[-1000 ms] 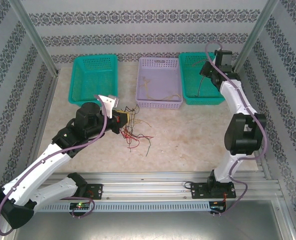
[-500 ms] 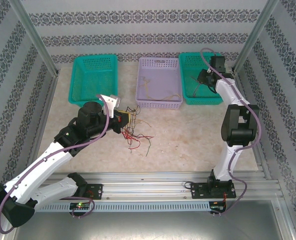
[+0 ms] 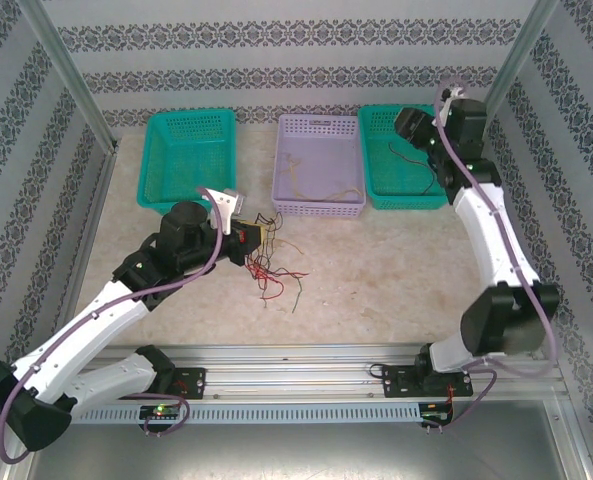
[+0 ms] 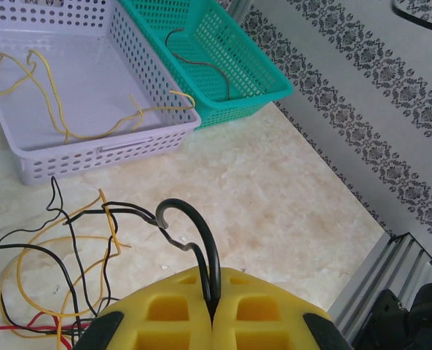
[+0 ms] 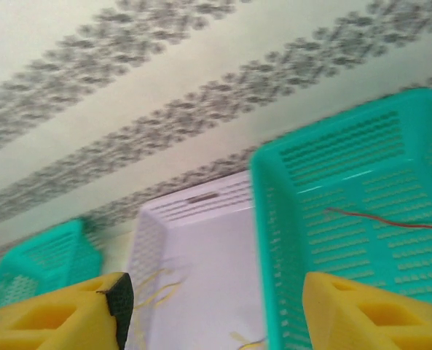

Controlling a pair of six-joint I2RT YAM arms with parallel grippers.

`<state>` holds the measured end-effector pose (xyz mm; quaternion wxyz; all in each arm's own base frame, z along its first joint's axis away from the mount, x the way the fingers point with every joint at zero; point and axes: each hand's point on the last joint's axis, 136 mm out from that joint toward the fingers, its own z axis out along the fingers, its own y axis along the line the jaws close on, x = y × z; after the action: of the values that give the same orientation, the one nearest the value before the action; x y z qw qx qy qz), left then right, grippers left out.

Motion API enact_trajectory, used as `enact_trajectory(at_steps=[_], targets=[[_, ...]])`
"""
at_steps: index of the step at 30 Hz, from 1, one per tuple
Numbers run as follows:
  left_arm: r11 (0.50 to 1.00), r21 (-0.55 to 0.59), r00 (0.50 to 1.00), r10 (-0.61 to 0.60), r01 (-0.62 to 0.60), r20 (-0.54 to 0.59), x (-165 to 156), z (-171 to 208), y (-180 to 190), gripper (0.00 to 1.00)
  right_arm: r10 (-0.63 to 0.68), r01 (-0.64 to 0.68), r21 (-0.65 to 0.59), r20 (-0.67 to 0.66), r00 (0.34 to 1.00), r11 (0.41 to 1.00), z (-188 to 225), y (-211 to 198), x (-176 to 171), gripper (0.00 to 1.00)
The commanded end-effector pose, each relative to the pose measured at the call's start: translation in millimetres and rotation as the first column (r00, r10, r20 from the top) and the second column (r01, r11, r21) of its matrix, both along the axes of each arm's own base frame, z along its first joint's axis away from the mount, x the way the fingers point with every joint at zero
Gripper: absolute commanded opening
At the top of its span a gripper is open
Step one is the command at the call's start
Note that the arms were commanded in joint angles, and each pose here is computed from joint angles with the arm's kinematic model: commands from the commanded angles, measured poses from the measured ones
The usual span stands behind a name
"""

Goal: Untangle the cables

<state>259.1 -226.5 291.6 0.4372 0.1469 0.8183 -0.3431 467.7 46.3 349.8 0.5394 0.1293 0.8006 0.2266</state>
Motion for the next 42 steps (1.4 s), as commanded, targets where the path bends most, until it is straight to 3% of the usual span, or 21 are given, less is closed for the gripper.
enact_trajectory(at_steps=[1,7,13,18,28,31,37,42], targets=[[0.997,-0.075,1.0,0.026,-0.025,0.013,10.5,16.2,-3.3,0.0,0.207,-0.206,0.045,-0.022,0.978,0.977,-16.3,64.5,-41.8,0.65],[0.987,-0.153,0.998,0.053,-0.054,-0.015,24.1,18.0,-12.8,0.0,0.555,-0.556,0.054,0.029,0.831,0.829,-43.9,167.8,-144.4,0.69],[0.979,-0.183,0.996,0.078,-0.086,-0.049,40.0,13.9,-21.6,0.0,0.713,-0.717,-0.005,0.102,0.693,0.697,-71.0,211.4,-227.4,0.72],[0.977,-0.188,0.994,0.09,-0.101,-0.065,49.1,10.6,-28.4,0.0,0.781,-0.781,-0.032,0.06,0.621,0.624,-106.8,236.3,-253.1,0.73],[0.973,-0.204,0.992,0.096,-0.11,-0.077,54.0,10.8,-35.4,0.0,0.812,-0.813,-0.114,-0.075,0.58,0.57,-156.5,285.3,-240.3,0.7],[0.973,-0.203,0.993,0.093,-0.107,-0.076,53.0,12.9,-35.7,0.0,0.802,-0.805,-0.135,-0.089,0.59,0.578,-162.0,291.1,-234.6,0.63],[0.98,-0.168,0.993,0.1,-0.11,-0.07,49.1,10.0,-30.2,0.0,0.747,-0.746,-0.193,-0.081,0.66,0.638,-159.9,275.4,-225.1,0.19],[0.986,-0.114,0.991,0.118,-0.124,-0.058,45.1,6.2,-21.0,0.0,0.712,-0.705,-0.224,-0.066,0.699,0.672,-153.5,246.3,-225.7,0.0]])
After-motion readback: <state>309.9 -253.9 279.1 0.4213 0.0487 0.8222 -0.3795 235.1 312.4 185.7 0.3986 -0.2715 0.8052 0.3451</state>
